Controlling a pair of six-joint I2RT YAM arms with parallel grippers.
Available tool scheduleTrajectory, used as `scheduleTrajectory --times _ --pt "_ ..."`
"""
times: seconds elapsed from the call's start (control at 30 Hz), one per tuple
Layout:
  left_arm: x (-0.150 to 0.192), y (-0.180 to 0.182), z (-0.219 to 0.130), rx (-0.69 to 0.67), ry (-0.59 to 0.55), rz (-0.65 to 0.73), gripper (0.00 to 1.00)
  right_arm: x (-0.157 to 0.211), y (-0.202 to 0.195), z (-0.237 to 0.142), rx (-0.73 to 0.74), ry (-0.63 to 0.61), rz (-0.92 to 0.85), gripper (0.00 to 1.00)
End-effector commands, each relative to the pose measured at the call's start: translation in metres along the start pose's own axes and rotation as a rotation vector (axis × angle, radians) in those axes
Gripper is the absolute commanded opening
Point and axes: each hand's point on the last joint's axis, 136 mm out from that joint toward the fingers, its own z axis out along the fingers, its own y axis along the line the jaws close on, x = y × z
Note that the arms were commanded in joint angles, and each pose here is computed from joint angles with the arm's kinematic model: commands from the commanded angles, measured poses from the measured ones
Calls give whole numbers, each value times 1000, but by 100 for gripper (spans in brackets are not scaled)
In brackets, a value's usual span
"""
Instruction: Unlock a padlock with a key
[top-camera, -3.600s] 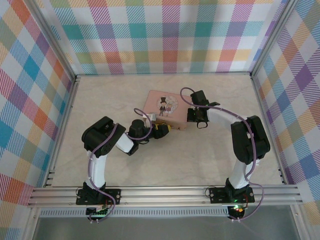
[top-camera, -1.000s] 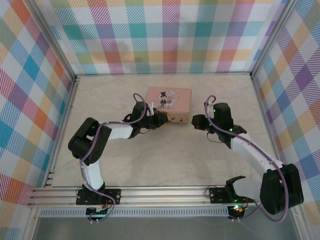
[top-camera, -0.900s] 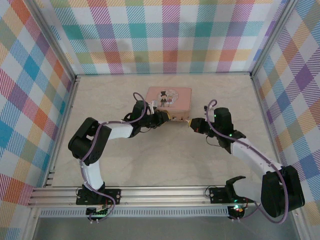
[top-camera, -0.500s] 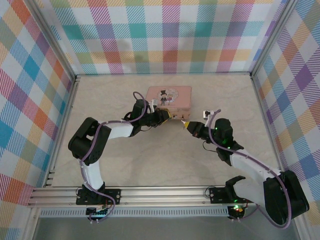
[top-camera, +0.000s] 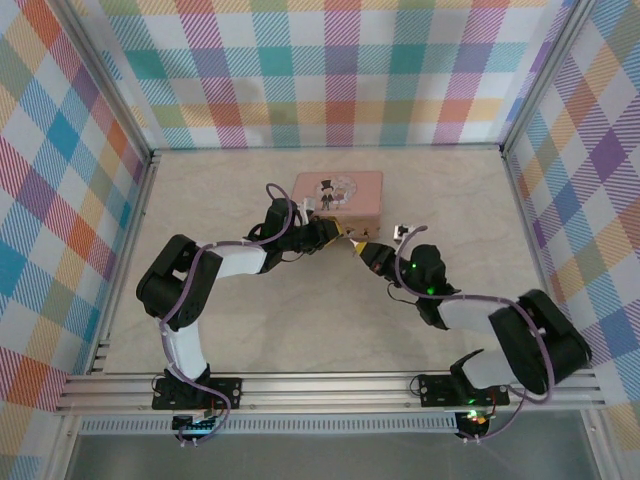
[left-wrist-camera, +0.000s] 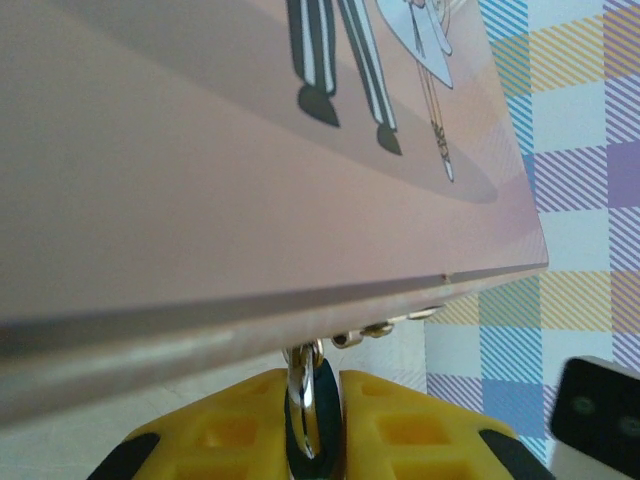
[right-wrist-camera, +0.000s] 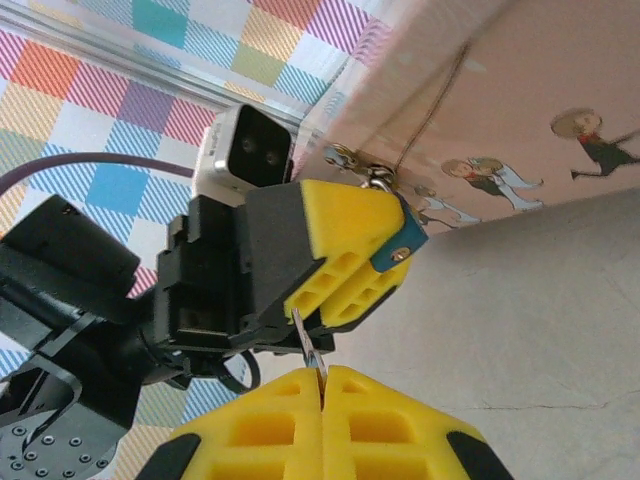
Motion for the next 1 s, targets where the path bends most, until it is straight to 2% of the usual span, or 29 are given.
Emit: scheduleTrajectory --times 0.0,0.4,0.97 --pt "-8 -55 -10 146 -19 62 18 -7 12 5 -89 -58 34 0" --pt "-7 -58 -13 153 -22 65 18 6 -8 26 -98 -56 92 0" --pt "-5 -54 -13 154 -24 51 17 1 -7 39 -103 -69 92 0"
